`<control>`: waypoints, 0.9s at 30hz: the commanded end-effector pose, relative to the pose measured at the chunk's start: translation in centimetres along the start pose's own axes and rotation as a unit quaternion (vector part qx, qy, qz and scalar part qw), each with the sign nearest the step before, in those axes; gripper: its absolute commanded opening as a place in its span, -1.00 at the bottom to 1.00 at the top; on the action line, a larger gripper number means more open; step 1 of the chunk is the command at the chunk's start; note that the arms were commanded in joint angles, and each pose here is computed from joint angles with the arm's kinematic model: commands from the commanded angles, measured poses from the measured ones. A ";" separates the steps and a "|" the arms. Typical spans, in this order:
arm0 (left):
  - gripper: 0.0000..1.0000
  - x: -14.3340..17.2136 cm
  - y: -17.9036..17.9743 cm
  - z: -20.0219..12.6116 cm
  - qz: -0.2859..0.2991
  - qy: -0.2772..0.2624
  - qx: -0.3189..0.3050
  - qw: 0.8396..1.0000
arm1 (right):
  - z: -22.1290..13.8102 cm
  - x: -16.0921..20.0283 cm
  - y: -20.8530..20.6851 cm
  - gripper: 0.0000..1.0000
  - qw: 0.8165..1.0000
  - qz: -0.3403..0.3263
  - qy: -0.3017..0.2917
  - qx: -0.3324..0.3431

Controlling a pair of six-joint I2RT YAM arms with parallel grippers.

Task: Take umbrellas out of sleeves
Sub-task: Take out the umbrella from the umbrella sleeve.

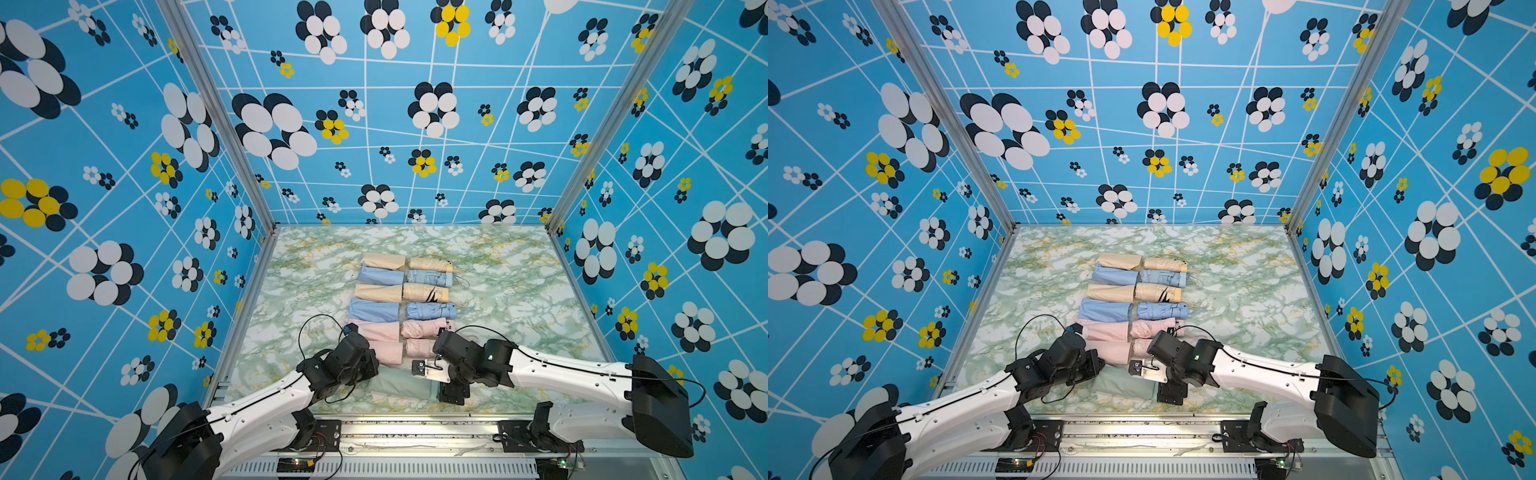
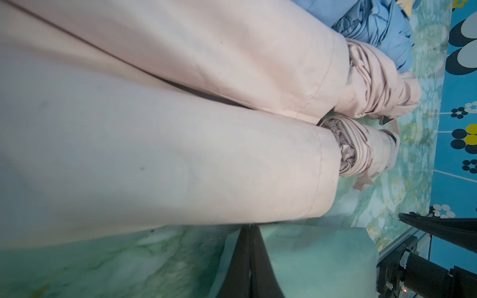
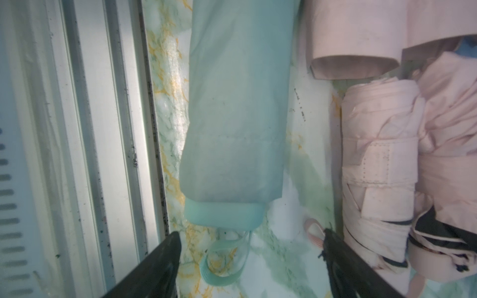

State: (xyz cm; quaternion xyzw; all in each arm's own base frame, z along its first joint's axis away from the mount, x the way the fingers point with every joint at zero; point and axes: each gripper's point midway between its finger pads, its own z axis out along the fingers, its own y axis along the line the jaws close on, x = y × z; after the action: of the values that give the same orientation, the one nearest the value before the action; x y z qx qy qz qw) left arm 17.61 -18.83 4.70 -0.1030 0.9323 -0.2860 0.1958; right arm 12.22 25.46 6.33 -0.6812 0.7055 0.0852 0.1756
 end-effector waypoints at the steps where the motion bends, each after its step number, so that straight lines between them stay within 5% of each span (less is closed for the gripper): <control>1: -1.00 -0.4 1.0 -0.7 0.013 -0.016 -0.025 0.999 | 0.4 -0.4 0.9 0.76 1.000 0.005 -0.008 -0.019; 10: -1.00 -0.4 1.7 -1.0 0.006 -0.028 -0.026 0.999 | 1.3 -1.6 1.5 0.72 0.999 0.005 -0.017 -0.031; 27: -1.00 0.1 2.1 -0.2 0.000 -0.019 -0.028 0.999 | 3.9 -2.0 1.4 0.36 0.999 0.012 0.010 -0.034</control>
State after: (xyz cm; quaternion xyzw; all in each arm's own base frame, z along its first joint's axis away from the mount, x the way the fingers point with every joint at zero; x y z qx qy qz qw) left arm 17.47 -17.49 4.15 -0.1118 0.9348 -0.2651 0.2085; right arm 11.11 27.56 2.64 -0.6838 0.7118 0.0962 0.1287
